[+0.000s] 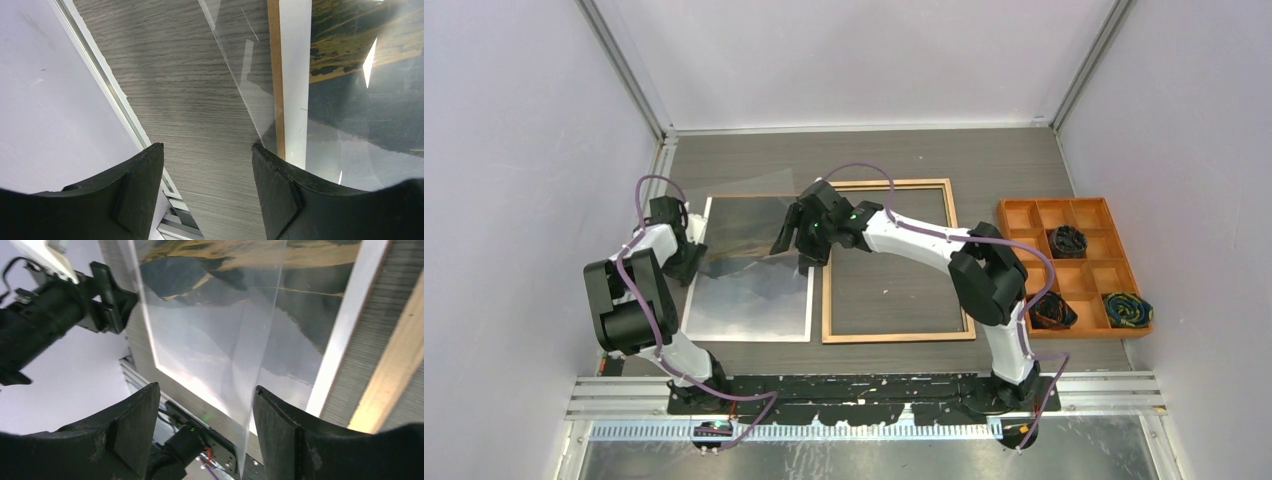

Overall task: Put the photo into the frame
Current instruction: Pick up the photo frame item at the center of the board.

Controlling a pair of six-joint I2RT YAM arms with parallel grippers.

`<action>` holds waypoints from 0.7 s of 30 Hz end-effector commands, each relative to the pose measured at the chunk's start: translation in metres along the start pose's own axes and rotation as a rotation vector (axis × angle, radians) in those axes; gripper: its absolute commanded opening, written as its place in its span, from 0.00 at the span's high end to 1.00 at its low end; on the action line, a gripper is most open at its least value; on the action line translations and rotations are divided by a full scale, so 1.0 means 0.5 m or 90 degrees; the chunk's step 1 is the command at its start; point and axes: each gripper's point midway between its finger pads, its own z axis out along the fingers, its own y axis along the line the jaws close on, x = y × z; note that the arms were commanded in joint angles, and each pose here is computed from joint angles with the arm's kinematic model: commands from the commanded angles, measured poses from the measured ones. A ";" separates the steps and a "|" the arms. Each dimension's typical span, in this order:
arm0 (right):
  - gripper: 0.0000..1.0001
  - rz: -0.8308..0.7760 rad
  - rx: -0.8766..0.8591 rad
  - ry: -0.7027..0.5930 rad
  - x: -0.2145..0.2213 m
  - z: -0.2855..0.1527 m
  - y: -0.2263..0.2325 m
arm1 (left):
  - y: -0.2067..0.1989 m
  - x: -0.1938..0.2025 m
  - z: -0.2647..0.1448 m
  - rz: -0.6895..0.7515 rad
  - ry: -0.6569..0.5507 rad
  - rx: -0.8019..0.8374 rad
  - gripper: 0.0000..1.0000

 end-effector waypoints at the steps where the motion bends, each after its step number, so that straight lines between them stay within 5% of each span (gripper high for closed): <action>1: 0.28 0.052 -0.144 0.011 -0.008 -0.024 0.095 | -0.087 0.032 0.018 0.008 0.024 0.105 0.32; 10: 0.32 0.104 -0.180 0.020 -0.017 0.009 0.087 | -0.086 0.032 0.015 0.015 0.021 0.103 0.32; 13: 0.48 0.073 -0.160 -0.006 -0.035 0.005 0.086 | -0.082 0.032 0.011 0.019 0.022 0.101 0.32; 17: 0.87 0.014 -0.122 -0.032 -0.061 -0.013 0.077 | -0.060 0.022 -0.007 0.013 0.022 0.094 0.30; 21: 0.99 -0.029 -0.092 -0.063 -0.096 -0.071 0.054 | 0.008 -0.020 -0.064 -0.023 -0.020 0.072 0.25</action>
